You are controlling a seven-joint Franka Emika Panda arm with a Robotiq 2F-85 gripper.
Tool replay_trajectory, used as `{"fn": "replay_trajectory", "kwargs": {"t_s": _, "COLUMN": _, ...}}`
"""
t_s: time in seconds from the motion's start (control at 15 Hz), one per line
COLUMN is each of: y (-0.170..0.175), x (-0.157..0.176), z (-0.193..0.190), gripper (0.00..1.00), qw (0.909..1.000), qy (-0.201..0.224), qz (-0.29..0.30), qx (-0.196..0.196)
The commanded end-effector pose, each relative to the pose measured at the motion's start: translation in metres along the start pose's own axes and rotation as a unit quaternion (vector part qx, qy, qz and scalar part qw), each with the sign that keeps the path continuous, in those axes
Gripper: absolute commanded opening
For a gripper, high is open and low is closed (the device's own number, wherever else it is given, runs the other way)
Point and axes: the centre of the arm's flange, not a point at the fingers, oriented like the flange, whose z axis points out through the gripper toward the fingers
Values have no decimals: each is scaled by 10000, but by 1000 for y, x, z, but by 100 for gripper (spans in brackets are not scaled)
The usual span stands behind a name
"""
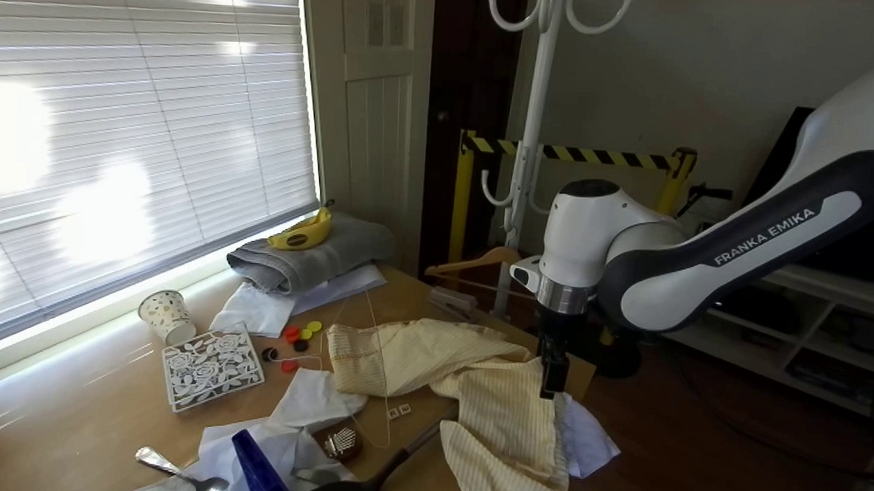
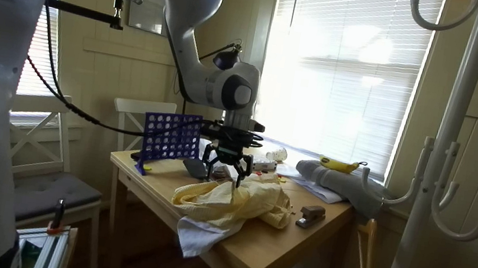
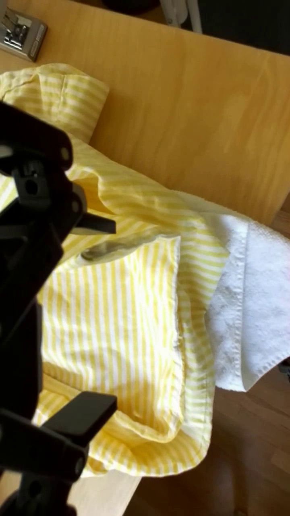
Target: Pick up the yellow towel and hang it on the upper hook pointing toward you
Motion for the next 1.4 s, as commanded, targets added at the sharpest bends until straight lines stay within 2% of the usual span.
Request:
{"fn": "replay_trajectory", "kwargs": {"t_s": 0.0, "y": 7, "x": 12, "z": 6, "gripper": 100, "qw": 9995, "qy": 33, "qz": -197, "qx": -229}}
{"fn": "replay_trajectory", "kwargs": {"t_s": 0.13, "y": 8, "x": 15, "z": 9, "gripper": 100, "qw": 9994, "qy": 23, "qz": -242, "qx": -243}}
{"fn": "replay_trajectory", "kwargs": {"t_s": 0.2, "y": 8, "x": 16, "z": 11, "gripper": 75, "qw": 9994, "qy": 27, "qz": -239, "qx": -237}}
{"fn": "replay_trajectory", "kwargs": {"t_s": 0.33, "y": 8, "x": 16, "z": 13, "gripper": 68, "qw": 9994, "qy": 33, "qz": -246, "qx": -231}}
{"fn": "replay_trajectory", "kwargs": {"t_s": 0.67, "y": 9, "x": 16, "z": 15, "gripper": 30, "qw": 9995, "qy": 35, "qz": -231, "qx": -236}}
{"fn": "replay_trajectory", "kwargs": {"t_s": 0.93, "y": 10, "x": 17, "z": 13, "gripper": 4, "qw": 9995, "qy": 62, "qz": -204, "qx": -252}}
{"fn": "replay_trajectory", "kwargs": {"t_s": 1.0, "y": 10, "x": 17, "z": 13, "gripper": 0, "qw": 9994, "qy": 67, "qz": -198, "qx": -263}}
{"fn": "replay_trajectory", "kwargs": {"t_s": 1.2, "y": 12, "x": 17, "z": 9, "gripper": 0, "qw": 9995, "qy": 49, "qz": -47, "qx": -297}}
{"fn": "replay_trajectory", "kwargs": {"t_s": 1.33, "y": 20, "x": 12, "z": -9, "gripper": 1, "qw": 9986, "qy": 242, "qz": 222, "qx": -411}}
